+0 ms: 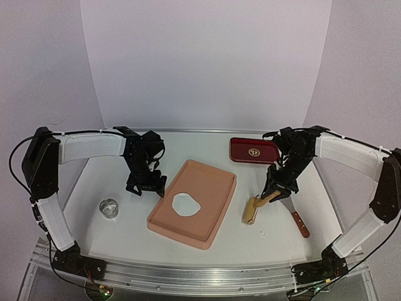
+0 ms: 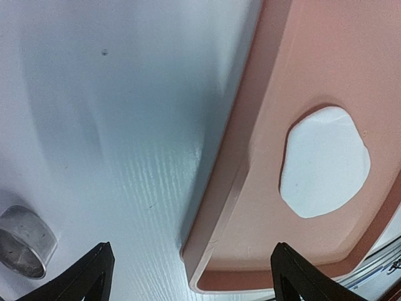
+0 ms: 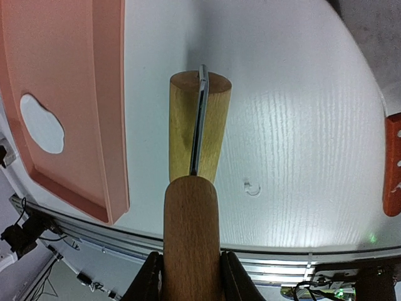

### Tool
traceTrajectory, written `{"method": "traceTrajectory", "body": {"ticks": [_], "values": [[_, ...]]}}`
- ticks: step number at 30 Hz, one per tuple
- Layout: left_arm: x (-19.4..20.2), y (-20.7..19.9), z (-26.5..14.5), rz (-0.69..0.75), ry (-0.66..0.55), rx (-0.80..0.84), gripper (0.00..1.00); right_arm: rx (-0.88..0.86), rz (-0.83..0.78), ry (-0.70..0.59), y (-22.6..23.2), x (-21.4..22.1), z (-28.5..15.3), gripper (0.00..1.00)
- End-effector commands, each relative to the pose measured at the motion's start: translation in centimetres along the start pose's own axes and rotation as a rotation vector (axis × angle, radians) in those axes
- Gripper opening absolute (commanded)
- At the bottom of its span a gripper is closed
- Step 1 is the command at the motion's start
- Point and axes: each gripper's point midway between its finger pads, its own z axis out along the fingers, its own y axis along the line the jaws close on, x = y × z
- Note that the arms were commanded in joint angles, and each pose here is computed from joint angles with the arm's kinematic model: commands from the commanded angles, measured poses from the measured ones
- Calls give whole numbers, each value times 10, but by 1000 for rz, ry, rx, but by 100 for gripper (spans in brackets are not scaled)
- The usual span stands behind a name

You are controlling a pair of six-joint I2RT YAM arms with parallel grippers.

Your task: Roll out the dumpling wrappers from the dough

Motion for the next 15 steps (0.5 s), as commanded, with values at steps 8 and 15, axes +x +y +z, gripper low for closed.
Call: {"method": "traceTrajectory", "body": {"ticks": [8,15], "values": [[16,72,-47,-276,-96,-85,88,-169,-137,36,32,-23,30,0],[38,92,-56,-375,-106,-127,87,-177,-239,73,46,-51,55,0]]}}
